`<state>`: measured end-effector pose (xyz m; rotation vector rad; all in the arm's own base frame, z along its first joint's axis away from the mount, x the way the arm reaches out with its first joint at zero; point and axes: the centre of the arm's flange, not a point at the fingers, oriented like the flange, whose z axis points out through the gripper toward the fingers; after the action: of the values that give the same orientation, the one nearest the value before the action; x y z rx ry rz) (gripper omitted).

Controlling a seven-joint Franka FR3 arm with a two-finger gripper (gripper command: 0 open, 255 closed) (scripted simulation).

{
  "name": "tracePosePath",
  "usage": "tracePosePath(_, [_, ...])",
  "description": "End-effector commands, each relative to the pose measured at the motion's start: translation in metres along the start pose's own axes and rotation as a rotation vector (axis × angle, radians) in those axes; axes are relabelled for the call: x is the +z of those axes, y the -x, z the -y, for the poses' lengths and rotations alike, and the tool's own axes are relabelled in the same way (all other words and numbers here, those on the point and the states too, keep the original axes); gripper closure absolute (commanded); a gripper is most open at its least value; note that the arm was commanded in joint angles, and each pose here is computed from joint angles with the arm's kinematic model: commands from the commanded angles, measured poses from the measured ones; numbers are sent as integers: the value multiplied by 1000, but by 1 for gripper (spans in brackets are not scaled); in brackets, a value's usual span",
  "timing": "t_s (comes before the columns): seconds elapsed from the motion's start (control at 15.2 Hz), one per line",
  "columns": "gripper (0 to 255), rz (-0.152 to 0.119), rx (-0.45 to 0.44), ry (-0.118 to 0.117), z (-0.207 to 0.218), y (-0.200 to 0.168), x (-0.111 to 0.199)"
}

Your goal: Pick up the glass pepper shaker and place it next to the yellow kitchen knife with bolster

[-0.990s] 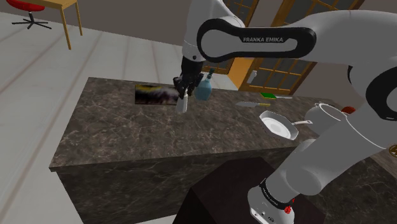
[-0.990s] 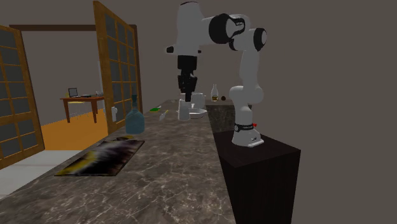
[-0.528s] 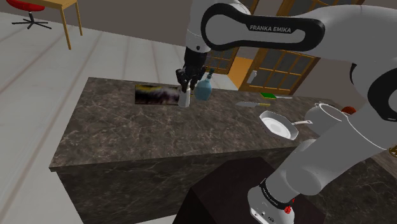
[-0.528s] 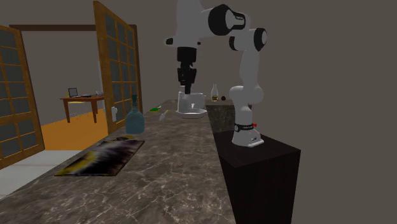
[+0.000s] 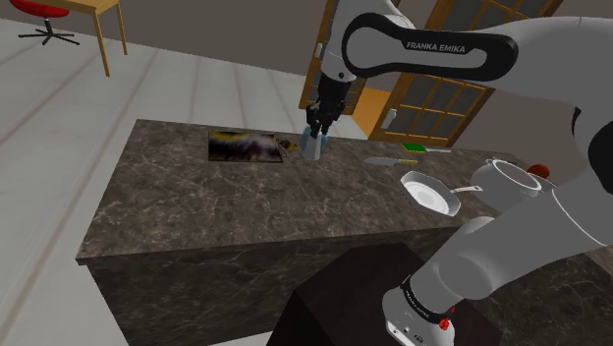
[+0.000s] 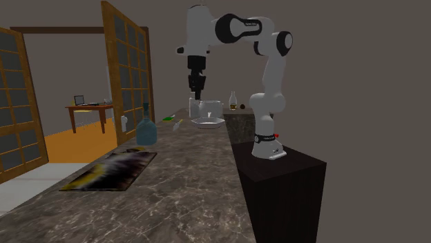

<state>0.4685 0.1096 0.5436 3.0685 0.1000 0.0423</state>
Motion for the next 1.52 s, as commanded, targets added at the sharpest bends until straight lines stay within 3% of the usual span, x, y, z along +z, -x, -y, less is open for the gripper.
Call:
tracePosePath(0.0, [255,0,-1,-1,-26,9,1])
tracePosePath(1.45, [255,0,-1,-1,-310,66,19])
